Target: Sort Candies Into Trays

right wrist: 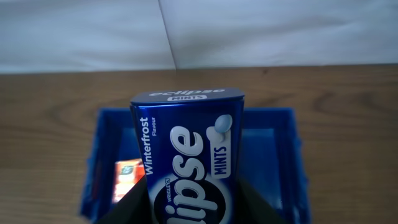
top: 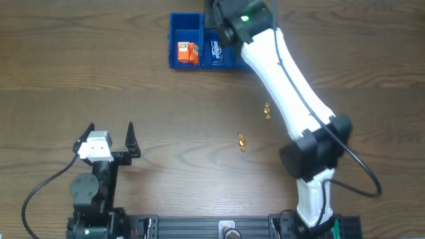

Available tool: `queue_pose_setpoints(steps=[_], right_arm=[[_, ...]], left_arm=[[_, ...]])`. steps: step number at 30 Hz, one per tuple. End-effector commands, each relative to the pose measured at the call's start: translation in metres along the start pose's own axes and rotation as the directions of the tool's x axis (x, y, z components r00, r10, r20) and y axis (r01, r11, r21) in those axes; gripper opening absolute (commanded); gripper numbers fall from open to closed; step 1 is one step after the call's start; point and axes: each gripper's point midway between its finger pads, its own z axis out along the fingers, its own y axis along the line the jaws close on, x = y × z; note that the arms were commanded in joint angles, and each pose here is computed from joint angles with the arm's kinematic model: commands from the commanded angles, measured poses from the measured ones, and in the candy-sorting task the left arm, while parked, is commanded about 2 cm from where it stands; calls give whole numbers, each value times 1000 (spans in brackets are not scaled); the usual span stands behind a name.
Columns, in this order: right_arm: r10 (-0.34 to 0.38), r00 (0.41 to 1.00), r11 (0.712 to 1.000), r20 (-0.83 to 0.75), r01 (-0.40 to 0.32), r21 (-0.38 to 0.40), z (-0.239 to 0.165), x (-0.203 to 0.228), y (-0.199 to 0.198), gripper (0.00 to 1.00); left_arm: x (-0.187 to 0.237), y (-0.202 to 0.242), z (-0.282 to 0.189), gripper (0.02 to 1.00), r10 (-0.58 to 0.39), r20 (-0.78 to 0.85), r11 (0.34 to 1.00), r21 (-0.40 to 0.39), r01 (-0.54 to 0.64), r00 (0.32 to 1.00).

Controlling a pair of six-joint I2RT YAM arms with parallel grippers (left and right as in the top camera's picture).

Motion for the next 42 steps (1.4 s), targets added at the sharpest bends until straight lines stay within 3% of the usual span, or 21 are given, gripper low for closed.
queue_pose_setpoints(steps=[1, 7, 11, 12, 16, 19, 22, 24, 26, 28, 32, 35, 42], right_arm=[[-51, 992, 999, -118, 50, -15, 73, 42, 1, 209], [-54, 988, 998, -147, 55, -3, 95, 58, 1, 231], [-53, 988, 999, -142, 51, -18, 96, 58, 4, 457], [-55, 989, 998, -139, 51, -33, 95, 57, 9, 726], [-72, 991, 996, -117, 66, -56, 82, 51, 21, 825], [-88, 992, 995, -95, 83, -56, 36, 33, 10, 860], [-118, 989, 993, -84, 118, -8, -33, 37, -15, 875], [-126, 986, 992, -111, 125, -21, -69, 73, -27, 873], [-89, 977, 996, -195, 88, -15, -85, 130, -39, 871], [-42, 948, 999, -317, 35, -28, -86, 191, -46, 855], [-33, 830, 998, -557, 2, -56, -69, 305, -59, 825], [-11, 791, 1000, -611, -2, -20, -68, 339, -72, 818], [-10, 767, 1000, -641, 0, -15, -48, 363, -71, 812]], left_arm=[[17, 0, 2, 998, 2, -45, 1000, 3, -2, 999], [17, 0, 2, 996, 2, -45, 1000, 3, -2, 999], [17, 0, 2, 998, 2, -45, 1000, 3, -2, 999], [17, 0, 2, 998, 2, -45, 1000, 3, -2, 999], [17, 0, 2, 998, 1, -45, 1000, 3, -1, 999], [17, 0, 2, 998, 2, -45, 1000, 3, -2, 999], [17, 0, 2, 998, 2, -45, 1000, 3, -2, 999], [17, 0, 2, 998, 2, -45, 1000, 3, -2, 999], [17, 0, 2, 996, 1, -45, 1000, 3, -1, 999], [17, 0, 2, 998, 2, -45, 1000, 3, -2, 999], [17, 0, 2, 998, 2, -45, 1000, 3, -2, 999], [17, 0, 2, 998, 2, -45, 1000, 3, -2, 999], [17, 0, 2, 998, 2, -45, 1000, 3, -2, 999]])
